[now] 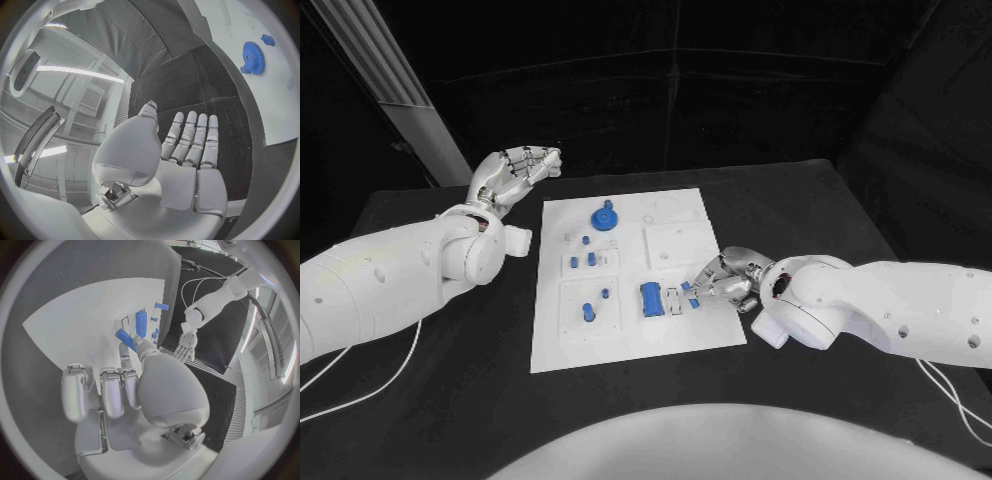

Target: Assemble the parts on the task board

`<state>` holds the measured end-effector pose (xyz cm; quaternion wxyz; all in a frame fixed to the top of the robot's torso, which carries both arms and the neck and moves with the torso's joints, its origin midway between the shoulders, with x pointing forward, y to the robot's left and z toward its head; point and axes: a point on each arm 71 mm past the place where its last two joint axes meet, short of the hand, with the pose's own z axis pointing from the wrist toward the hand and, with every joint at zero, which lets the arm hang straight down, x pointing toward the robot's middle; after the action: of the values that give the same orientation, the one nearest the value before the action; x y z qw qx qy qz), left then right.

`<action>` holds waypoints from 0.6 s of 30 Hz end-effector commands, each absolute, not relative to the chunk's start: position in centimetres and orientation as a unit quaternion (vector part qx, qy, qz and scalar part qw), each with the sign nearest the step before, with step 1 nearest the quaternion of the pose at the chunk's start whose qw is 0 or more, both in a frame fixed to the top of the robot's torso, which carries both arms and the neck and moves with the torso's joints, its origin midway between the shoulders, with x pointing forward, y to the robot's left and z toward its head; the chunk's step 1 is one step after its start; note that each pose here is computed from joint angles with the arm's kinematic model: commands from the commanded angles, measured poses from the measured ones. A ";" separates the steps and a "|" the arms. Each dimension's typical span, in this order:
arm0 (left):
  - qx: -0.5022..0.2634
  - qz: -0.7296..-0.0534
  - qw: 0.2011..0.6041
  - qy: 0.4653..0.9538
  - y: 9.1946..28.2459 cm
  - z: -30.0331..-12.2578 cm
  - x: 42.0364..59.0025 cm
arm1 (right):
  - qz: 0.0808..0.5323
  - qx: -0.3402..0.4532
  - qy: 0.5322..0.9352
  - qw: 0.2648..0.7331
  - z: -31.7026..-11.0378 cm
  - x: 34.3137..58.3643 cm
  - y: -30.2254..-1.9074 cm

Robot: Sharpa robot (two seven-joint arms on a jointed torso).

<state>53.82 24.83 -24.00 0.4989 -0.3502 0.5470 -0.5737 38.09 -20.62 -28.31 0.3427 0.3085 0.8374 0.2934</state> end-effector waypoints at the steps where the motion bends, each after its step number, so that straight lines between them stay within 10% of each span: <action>1: -0.308 -0.621 0.521 0.498 24.6 -22.8 53.5 | 0.291 0.344 0.841 0.300 -28.9 38.1 -20.5; 18: -0.308 -0.621 0.520 0.499 24.6 -22.8 53.5 | 0.270 0.350 0.853 0.278 -29.6 38.5 -20.2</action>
<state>53.83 24.70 -24.01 0.4978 -0.3498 0.5473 -0.5747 38.60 -20.37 -29.51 0.2932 0.3488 0.8478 0.2714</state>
